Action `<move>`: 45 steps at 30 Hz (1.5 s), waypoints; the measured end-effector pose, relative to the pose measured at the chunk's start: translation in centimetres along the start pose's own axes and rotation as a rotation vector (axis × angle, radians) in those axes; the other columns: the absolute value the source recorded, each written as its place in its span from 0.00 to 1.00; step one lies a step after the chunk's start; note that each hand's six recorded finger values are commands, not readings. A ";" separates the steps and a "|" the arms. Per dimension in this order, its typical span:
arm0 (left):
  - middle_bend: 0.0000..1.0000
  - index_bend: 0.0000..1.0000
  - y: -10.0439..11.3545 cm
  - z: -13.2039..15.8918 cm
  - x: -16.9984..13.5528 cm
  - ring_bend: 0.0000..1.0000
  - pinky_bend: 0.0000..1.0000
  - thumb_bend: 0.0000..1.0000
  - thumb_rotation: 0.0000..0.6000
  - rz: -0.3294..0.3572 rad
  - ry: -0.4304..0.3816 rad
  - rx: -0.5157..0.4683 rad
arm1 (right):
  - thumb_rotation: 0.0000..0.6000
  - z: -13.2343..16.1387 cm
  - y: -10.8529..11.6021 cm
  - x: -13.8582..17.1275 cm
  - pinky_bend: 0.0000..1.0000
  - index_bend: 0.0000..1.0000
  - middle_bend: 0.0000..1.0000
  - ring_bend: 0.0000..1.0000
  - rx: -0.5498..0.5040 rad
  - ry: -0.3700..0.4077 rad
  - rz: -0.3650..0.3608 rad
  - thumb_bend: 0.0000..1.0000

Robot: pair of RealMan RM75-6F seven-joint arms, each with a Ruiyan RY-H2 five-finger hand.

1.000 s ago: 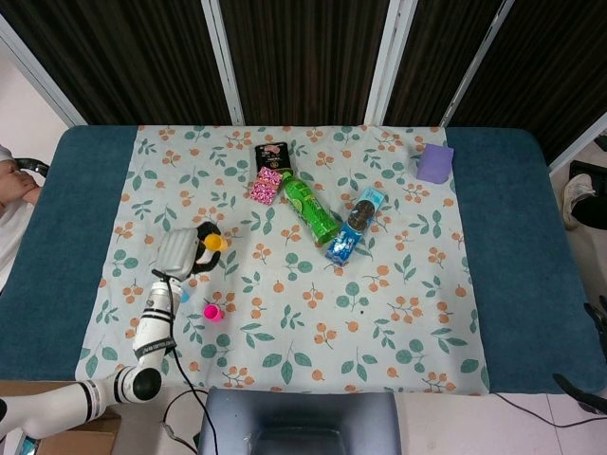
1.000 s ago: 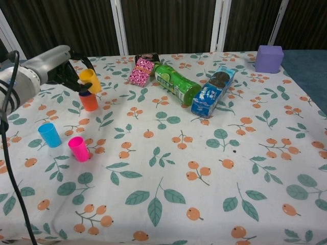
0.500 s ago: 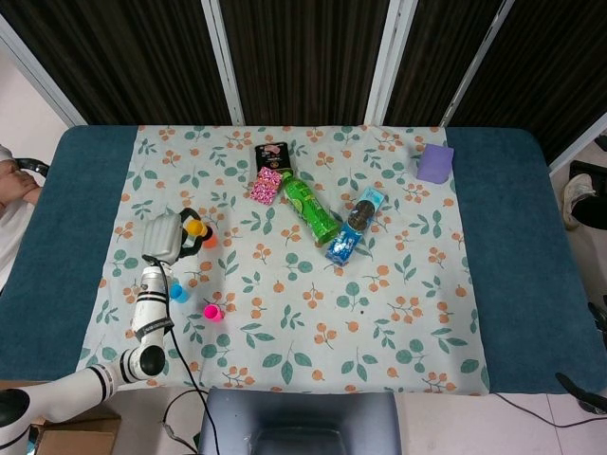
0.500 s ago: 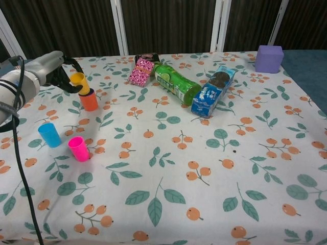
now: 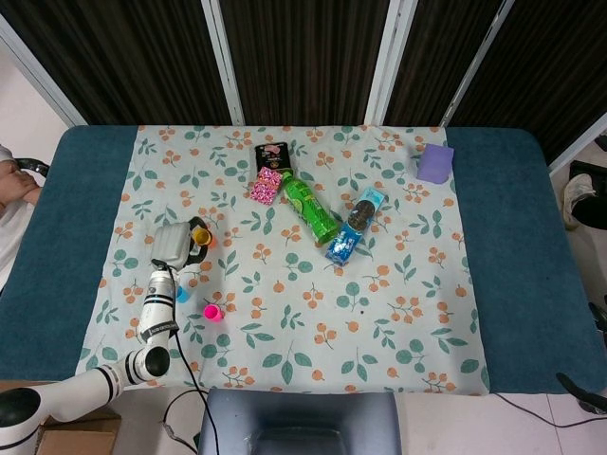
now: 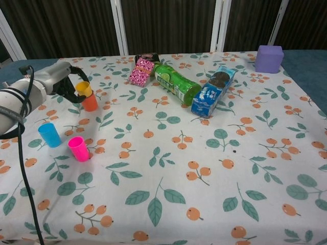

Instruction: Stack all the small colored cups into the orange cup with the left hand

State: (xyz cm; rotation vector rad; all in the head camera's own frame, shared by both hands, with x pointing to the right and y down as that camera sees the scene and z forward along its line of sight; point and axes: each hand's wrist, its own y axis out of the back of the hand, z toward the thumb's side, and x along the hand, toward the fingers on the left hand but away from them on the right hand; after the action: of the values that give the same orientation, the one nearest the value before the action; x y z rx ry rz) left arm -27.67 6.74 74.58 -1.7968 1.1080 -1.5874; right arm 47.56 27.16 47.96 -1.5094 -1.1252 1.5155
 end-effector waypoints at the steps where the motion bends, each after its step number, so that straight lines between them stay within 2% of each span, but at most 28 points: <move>1: 1.00 0.00 0.1 0.1 -0.1 1.00 1.00 0.37 1.00 0.002 -0.004 0.000 | 1.00 0.0 0.0 0.0 0.00 0.00 0.00 0.00 0.000 0.000 0.000 0.19; 7: 1.00 0.00 1.0 0.8 -1.5 1.00 1.00 0.36 1.00 0.001 -0.054 -0.015 | 1.00 0.1 -0.1 0.0 0.00 0.00 0.00 0.00 0.003 0.002 0.004 0.19; 13: 1.00 0.04 2.3 1.0 -5.6 1.00 1.00 0.35 1.00 -0.038 -0.136 -0.033 | 1.00 0.3 -0.5 0.0 0.00 0.00 0.00 0.00 0.015 0.010 0.017 0.19; 17: 1.00 0.07 2.7 -0.9 -10.1 1.00 1.00 0.35 1.00 -0.093 -0.167 -0.013 | 1.00 0.6 -0.9 0.0 0.00 0.00 0.00 0.00 0.018 0.017 0.026 0.19; 20: 1.00 0.08 2.0 -2.8 -12.9 1.00 1.00 0.35 1.00 -0.138 -0.165 -0.005 | 1.00 0.8 -1.0 0.0 0.00 0.00 0.00 0.00 0.021 0.022 0.030 0.19; 23: 1.00 0.10 1.1 -3.9 -14.3 1.00 1.00 0.35 1.00 -0.165 -0.158 -0.006 | 1.00 0.8 -1.1 0.0 0.00 0.00 0.00 0.00 0.022 0.026 0.033 0.19; 30: 1.00 0.19 -0.6 -6.1 -13.6 1.00 1.00 0.36 1.00 -0.154 -0.110 0.021 | 1.00 0.8 -1.0 0.1 0.00 0.00 0.00 0.00 0.020 0.028 0.029 0.19; 36: 1.00 0.25 -2.1 -7.5 -12.7 1.00 1.00 0.36 1.00 -0.136 -0.065 -0.012 | 1.00 0.8 -1.0 0.1 0.00 0.00 0.00 0.00 0.020 0.026 0.027 0.19; 45: 1.00 0.35 -2.4 -8.1 -11.6 1.00 1.00 0.36 1.00 -0.119 -0.042 -0.044 | 1.00 0.8 -1.0 0.1 0.00 0.00 0.00 0.00 0.019 0.025 0.025 0.19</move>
State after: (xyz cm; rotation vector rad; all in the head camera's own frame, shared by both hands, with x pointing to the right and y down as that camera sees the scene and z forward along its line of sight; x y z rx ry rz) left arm -34.77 18.82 71.58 -1.9492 1.0417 -1.5959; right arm 46.66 27.54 48.76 -1.5312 -1.0787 1.5156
